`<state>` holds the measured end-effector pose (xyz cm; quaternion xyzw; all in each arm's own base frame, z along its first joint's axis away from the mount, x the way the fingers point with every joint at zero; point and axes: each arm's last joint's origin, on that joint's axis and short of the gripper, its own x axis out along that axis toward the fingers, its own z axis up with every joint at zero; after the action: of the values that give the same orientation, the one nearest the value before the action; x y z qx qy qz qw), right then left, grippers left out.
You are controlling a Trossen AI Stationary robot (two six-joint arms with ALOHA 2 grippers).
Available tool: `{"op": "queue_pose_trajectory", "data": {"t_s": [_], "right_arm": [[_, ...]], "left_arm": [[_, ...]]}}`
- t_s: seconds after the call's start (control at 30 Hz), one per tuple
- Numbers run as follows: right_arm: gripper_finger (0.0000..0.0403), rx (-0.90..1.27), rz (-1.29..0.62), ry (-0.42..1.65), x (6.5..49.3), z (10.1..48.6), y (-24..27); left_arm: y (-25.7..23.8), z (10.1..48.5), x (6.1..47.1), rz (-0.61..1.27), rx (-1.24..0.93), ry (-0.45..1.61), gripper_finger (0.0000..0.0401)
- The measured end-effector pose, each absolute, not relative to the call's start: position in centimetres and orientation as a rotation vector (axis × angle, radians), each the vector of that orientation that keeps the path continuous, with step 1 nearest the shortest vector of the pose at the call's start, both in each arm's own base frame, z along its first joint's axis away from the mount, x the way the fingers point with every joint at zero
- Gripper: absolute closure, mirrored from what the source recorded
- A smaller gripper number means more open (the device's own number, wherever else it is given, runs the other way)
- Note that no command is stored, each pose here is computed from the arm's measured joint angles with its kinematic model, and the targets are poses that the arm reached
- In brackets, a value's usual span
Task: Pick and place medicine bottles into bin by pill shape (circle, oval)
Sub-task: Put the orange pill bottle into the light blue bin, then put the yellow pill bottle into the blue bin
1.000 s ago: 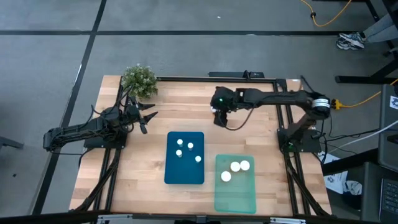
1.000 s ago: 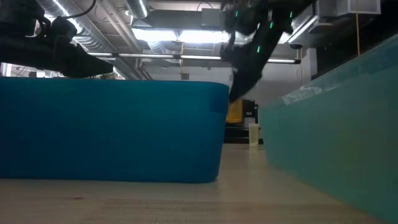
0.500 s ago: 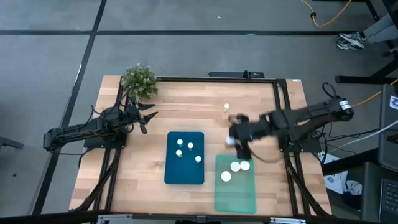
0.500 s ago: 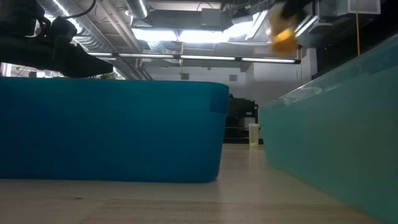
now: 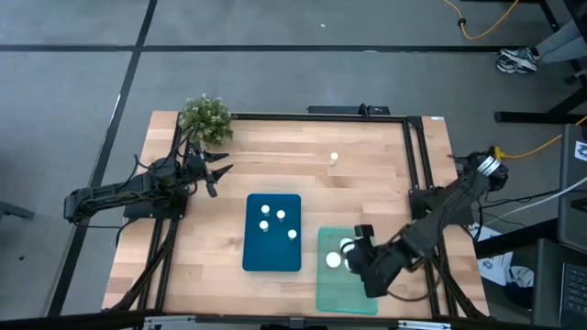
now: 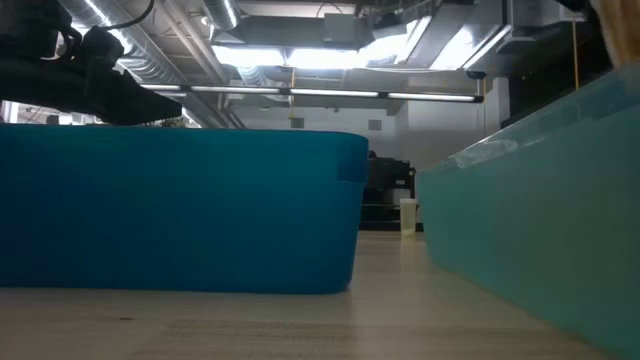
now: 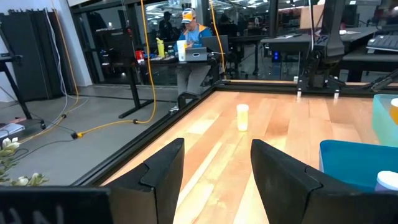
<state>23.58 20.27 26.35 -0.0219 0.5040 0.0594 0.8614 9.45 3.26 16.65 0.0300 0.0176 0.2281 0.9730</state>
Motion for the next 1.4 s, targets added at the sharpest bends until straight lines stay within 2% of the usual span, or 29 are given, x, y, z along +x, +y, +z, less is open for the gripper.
{"op": "queue_pose_trajectory", "data": {"t_s": [0.37, 0.57, 0.8, 1.13, 1.4], "right_arm": [[0.0195, -0.045, 0.027, 1.206, 24.8, 20.7, 22.8], [0.0195, -0.072, -0.020, 1.231, 25.2, 18.9, 23.2], [0.0183, -0.104, -0.064, 1.191, 25.4, 18.7, 23.1], [0.0101, -0.055, -0.085, 1.215, 25.3, 18.6, 23.0], [0.0093, -0.130, -0.068, 1.229, 25.6, 20.4, 23.1]], "left_arm": [[3.3, 16.6, 9.5, 0.460, 0.061, 0.035, 0.0224], [3.3, 16.6, 9.5, 0.460, 0.061, 0.035, 0.0224], [3.3, 16.6, 9.5, 0.460, 0.061, 0.036, 0.0224], [3.3, 16.6, 9.5, 0.461, 0.061, 0.036, 0.0224], [3.3, 16.6, 9.5, 0.461, 0.061, 0.036, 0.0224]]}}
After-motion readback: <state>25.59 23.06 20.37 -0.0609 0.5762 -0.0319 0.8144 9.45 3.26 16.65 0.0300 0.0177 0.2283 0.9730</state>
